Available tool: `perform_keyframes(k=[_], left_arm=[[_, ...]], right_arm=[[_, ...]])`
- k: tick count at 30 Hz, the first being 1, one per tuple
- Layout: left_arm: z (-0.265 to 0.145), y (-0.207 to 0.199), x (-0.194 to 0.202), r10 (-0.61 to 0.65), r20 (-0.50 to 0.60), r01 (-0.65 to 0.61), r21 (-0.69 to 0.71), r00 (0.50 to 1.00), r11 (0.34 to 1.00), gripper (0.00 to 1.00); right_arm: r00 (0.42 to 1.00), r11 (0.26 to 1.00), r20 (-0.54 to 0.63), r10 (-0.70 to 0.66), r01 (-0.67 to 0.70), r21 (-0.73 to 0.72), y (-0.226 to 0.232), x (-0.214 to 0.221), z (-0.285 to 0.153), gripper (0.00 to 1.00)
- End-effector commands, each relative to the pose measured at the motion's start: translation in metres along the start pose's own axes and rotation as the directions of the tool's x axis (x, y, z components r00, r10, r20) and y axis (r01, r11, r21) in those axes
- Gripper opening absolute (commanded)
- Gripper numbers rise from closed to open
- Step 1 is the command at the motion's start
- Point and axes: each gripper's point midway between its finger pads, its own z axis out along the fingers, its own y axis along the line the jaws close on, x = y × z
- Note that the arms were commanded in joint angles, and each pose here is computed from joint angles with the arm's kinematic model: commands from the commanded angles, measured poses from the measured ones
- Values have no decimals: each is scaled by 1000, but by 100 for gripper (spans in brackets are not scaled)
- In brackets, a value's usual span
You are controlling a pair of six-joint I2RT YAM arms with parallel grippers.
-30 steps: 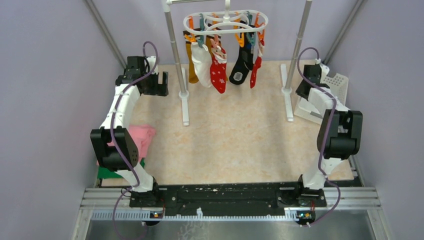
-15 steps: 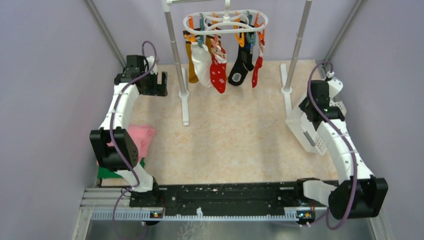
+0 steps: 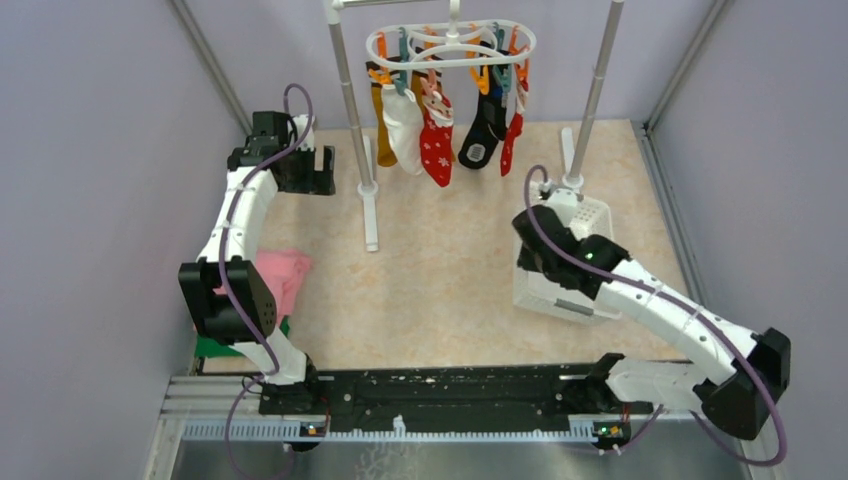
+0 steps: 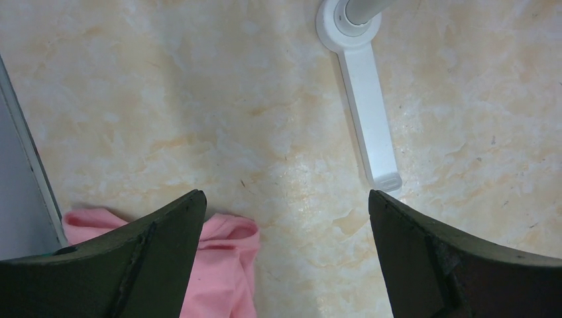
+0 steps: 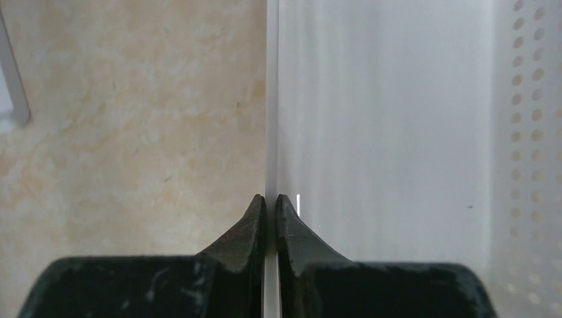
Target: Remove the socks clipped to the hanger
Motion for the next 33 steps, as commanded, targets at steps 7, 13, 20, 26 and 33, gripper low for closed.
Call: perform_keyframes(k=[7,13,20,26,33], left_arm=[[-25,-2,-20,9,77,-10,2,997,1000,99],[-29,-4,-19,11,72,-11,8,997,1000,99],[-35,-3,-18,26,89,-26,-1,996,1000,99],[-33,4,-17,39,72,-36,-36,997,999,99],[-33,1,-17,59,73,-57,-19,996,998,99]], right_arm=[[952,945,-116,-282,256,-204,90,108,-26,0],[890,784,-47,-454,374,-494,155,127,-36,0],[744,518,69,-664,525,-675,209,147,-39,0],[572,363,61,-818,596,-716,209,185,-26,0],[446,149,186,-876,616,-773,177,206,-57,17]])
